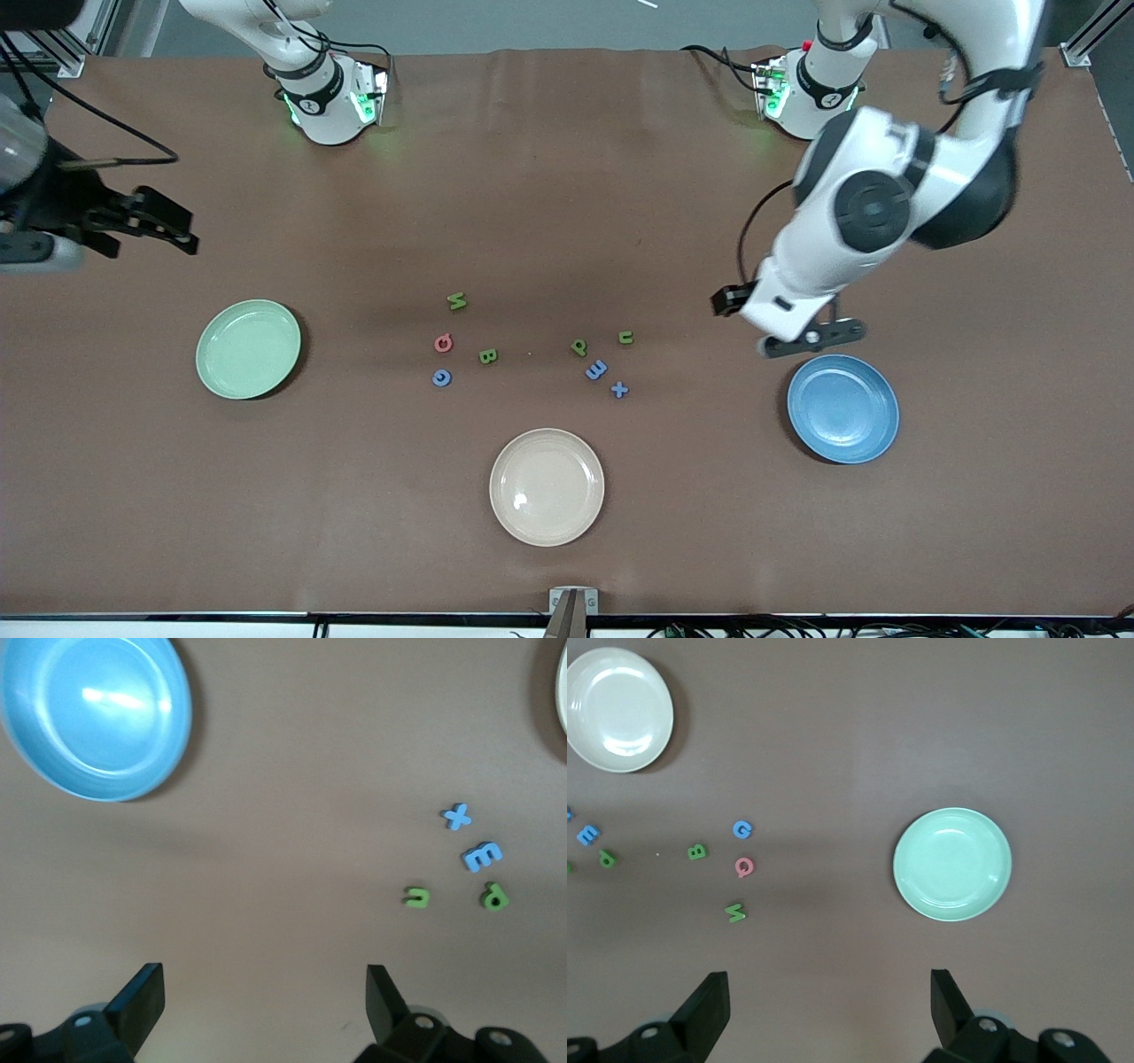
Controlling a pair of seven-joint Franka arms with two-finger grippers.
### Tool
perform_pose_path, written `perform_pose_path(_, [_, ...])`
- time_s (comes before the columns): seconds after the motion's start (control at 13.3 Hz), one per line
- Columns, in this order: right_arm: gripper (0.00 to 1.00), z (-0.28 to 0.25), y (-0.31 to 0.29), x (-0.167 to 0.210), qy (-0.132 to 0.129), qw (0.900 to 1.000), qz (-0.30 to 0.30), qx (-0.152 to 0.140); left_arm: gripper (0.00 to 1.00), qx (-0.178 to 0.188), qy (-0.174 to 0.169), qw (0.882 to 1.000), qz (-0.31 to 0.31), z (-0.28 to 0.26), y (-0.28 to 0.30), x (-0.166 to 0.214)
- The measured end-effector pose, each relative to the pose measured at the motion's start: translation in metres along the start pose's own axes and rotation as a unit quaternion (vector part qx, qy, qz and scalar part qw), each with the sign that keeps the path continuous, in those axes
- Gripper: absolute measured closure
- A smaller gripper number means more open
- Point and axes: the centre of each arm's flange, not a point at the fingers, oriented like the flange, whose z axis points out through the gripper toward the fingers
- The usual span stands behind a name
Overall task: Sort upper and lower case letters into plates
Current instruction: 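Move the left gripper and the right gripper toward the foam letters, then grasp the green u with the left gripper while the right gripper grasps the G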
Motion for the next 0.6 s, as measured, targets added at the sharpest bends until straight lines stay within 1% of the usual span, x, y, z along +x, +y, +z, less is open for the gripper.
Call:
perform_pose_path(0.15, [0.00,0.034,-0.028,0.014,-0.025,1.000,-0.016,-0.002,0.00,-0.004,0.001,1.000,-0.011,0.034,0.025,-0.003])
perform_pose_path(0.3, [0.01,0.066,-0.052,0.024,-0.049,0.999,-0.006,-0.007,0.01,-0.016,0.011,1.000,-0.016,0.067,0.046,-0.008])
perform_pose_path(0.38, [0.00,0.079,-0.061,0.028,-0.057,0.998,0.002,-0.010,0.03,-0.014,0.017,1.000,-0.016,0.086,0.057,-0.013])
perform_pose_path(0.45, [0.00,0.091,-0.069,0.032,-0.064,0.998,0.008,-0.012,0.03,-0.001,0.023,1.000,-0.017,0.105,0.066,-0.020])
perform_pose_path(0.53, [0.00,0.104,-0.078,0.036,-0.066,0.998,0.011,-0.013,0.11,0.011,0.027,0.999,-0.017,0.123,0.077,-0.028])
perform_pose_path(0.6, [0.00,0.119,-0.090,0.041,-0.064,0.998,0.016,-0.014,0.16,0.016,0.029,0.999,-0.015,0.141,0.089,-0.037])
